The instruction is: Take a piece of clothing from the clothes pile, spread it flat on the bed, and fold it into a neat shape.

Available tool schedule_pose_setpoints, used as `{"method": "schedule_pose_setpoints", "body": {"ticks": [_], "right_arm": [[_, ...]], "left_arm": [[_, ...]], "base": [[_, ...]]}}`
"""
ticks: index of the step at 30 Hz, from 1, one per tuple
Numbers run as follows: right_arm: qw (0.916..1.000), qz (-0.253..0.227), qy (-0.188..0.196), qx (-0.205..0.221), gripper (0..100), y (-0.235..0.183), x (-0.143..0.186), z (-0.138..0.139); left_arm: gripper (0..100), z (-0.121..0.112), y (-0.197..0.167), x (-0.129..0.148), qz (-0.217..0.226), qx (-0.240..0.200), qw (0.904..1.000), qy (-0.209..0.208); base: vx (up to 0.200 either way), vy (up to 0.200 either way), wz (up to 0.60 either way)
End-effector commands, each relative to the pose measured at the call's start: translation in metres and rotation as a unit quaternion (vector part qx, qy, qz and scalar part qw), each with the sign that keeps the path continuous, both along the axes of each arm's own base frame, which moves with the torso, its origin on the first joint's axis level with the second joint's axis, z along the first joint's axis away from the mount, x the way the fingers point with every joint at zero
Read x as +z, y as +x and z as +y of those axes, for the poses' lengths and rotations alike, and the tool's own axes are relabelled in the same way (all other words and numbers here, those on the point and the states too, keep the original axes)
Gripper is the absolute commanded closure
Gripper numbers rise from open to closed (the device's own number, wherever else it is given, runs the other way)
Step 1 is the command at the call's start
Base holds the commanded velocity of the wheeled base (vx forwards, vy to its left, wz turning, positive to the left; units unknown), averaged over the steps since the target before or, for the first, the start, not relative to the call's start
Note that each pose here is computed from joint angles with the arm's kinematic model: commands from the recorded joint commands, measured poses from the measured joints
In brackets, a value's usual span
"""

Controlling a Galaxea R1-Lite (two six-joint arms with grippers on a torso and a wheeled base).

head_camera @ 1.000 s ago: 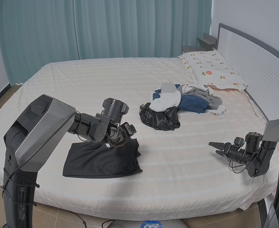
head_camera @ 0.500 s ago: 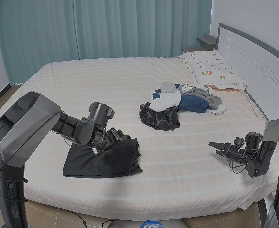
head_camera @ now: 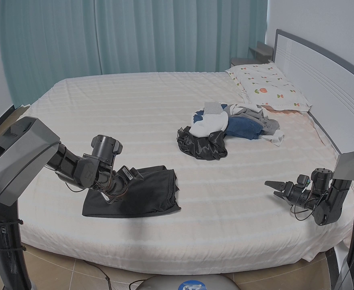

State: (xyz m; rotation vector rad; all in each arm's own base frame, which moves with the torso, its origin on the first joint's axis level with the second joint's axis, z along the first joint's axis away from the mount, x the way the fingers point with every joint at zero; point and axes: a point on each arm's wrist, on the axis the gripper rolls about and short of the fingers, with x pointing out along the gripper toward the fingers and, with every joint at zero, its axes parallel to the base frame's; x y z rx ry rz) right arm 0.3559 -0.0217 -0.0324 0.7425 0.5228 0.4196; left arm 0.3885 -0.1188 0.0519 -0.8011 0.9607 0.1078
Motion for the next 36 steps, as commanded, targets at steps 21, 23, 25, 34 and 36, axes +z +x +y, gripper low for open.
{"method": "schedule_pose_setpoints", "body": {"ticks": [21,23,25,34,36], "right_arm": [[0.9998,-0.019,-0.005,0.004,0,-0.002,0.002,0.007],[0.9998,-0.018,-0.005,0.005,0,-0.002,0.002,0.008],[0.9998,-0.019,-0.005,0.004,0,-0.002,0.002,0.007],[0.9998,-0.02,-0.005,0.005,0,-0.002,0.003,0.008],[0.9998,-0.02,-0.005,0.004,0,-0.002,0.003,0.008]], "left_arm": [[0,0.077,0.004,0.005,-0.039,0.073,0.9894,-0.119],[0,0.079,0.004,0.002,-0.036,0.075,0.9895,-0.119],[0,0.081,0.005,0.001,-0.034,0.075,0.9893,-0.121],[0,0.091,0.004,-0.001,-0.039,0.084,0.9877,-0.126],[0,0.091,0.004,-0.001,-0.039,0.085,0.9876,-0.126]], "base": [[0.0,0.181,0.0],[0.0,0.2,0.0],[0.0,0.2,0.0],[0.0,0.2,0.0],[0.0,0.2,0.0]]}}
